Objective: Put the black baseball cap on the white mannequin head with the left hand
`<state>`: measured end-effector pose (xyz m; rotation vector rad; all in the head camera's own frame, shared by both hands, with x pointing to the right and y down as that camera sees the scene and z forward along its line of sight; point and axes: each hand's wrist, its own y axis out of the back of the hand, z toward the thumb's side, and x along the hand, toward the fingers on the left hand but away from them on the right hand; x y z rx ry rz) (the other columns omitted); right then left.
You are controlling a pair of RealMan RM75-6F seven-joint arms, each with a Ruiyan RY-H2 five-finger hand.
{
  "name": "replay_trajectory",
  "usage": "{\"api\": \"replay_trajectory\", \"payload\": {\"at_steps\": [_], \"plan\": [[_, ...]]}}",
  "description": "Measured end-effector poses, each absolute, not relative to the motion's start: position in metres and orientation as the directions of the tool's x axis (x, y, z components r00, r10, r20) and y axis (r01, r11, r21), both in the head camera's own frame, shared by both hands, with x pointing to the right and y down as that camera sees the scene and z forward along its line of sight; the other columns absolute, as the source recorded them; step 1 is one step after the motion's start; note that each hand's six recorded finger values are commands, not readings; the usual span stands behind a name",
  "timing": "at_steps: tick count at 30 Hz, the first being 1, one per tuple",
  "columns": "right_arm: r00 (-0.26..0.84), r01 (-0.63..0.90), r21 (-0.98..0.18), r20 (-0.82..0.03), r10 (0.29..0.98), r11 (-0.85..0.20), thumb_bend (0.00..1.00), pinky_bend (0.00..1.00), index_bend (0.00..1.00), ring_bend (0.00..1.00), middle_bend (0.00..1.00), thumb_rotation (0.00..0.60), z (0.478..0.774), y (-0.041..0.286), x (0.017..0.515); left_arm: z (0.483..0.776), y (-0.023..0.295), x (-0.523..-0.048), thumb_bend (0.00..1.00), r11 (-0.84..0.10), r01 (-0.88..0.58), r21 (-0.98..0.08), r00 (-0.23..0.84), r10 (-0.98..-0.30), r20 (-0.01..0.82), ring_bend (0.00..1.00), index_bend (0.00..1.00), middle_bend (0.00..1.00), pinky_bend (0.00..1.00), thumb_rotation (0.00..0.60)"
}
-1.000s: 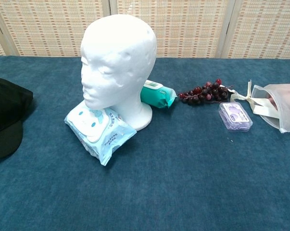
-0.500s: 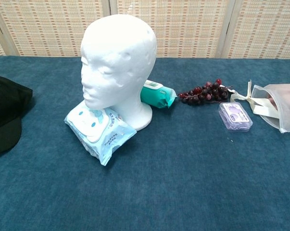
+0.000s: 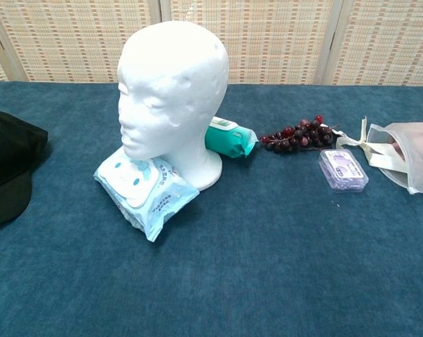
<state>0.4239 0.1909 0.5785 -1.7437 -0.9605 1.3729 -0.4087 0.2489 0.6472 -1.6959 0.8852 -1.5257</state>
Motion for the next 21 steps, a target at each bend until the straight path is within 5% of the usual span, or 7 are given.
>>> {"api": "replay_trajectory", "payload": {"at_steps": [21], "plan": [[0.154,0.155,-0.879,-0.430,0.890,-0.452,0.00,0.31,0.16,0.12,0.25,0.600,0.569,0.191,0.431,0.674,0.261,-0.394,0.02,-0.550,-0.027,-0.835,0.049,-0.835,0.549,0.42,0.51,0.66,0.45,0.600]]}}
